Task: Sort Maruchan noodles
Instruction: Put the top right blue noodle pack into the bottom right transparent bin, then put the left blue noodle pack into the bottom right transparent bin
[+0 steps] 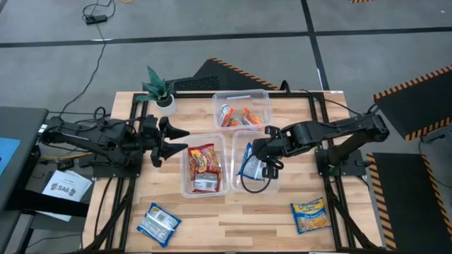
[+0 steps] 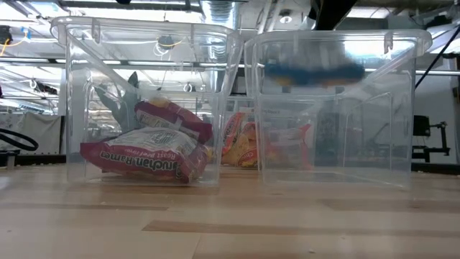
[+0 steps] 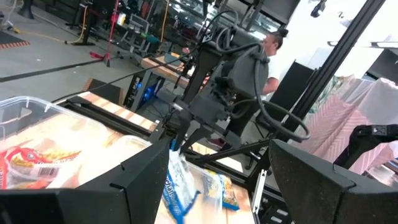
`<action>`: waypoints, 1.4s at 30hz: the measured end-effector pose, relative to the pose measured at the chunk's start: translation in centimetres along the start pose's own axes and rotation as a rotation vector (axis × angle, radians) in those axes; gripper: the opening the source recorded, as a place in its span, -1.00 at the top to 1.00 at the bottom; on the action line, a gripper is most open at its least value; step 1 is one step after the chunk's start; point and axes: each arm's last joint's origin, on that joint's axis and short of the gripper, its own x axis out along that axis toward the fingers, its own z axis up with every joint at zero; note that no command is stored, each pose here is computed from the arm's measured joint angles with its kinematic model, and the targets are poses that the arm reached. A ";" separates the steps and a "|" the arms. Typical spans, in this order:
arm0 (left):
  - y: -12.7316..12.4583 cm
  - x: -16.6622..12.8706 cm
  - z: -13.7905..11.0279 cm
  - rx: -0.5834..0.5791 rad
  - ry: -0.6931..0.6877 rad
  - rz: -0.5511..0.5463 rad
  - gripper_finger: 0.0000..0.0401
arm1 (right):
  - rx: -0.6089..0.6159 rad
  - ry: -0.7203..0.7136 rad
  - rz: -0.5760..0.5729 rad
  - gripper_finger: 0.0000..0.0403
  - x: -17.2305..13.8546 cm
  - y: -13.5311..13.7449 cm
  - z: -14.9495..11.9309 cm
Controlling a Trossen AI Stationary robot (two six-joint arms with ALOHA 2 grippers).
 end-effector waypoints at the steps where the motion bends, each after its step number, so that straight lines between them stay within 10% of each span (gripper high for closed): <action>1: 0.0 0.0 0.0 0.001 0.004 0.002 -0.31 | 0.000 0.000 0.000 0.77 0.0 0.0 0.0; 20: 0.0 0.0 -0.1 -0.013 0.004 0.004 -0.31 | 0.190 -0.131 0.042 -0.44 -5.2 -0.5 -1.0; 31: 0.0 0.0 0.0 -0.002 0.001 0.006 -0.31 | 0.445 -0.501 0.130 -0.50 -8.0 1.8 -7.7; 42: 0.2 0.0 0.0 0.023 -0.021 0.056 -0.31 | 0.488 -0.930 0.123 -0.50 -7.3 0.4 -6.8</action>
